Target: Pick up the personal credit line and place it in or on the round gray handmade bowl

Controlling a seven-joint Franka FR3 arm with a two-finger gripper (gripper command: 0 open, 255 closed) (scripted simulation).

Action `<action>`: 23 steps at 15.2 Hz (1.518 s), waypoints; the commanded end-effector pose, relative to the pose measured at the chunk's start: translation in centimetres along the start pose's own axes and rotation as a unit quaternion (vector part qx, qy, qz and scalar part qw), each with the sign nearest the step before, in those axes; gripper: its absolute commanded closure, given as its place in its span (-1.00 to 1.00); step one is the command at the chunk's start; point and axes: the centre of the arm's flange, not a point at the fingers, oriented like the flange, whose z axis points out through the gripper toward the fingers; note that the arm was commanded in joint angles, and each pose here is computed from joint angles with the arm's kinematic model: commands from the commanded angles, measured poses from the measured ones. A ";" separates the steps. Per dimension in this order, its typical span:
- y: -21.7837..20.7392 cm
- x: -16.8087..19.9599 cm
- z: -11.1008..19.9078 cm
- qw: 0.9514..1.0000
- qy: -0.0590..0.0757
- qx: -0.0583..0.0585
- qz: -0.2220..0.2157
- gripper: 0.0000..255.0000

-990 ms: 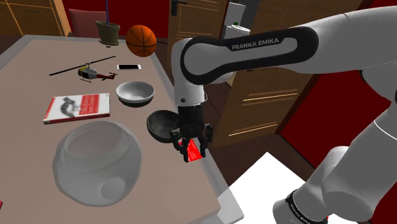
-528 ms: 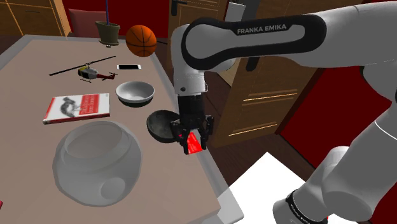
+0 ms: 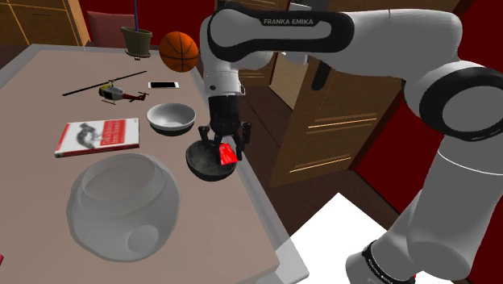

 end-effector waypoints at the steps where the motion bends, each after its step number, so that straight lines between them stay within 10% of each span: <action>1: -0.3 2.4 -1.4 1.000 0.000 -0.001 0.001 1.00; 5: -1.0 6.6 -4.6 1.000 0.000 -0.001 0.001 1.00; 23: -0.9 11.0 2.2 1.000 0.000 -0.001 0.001 1.00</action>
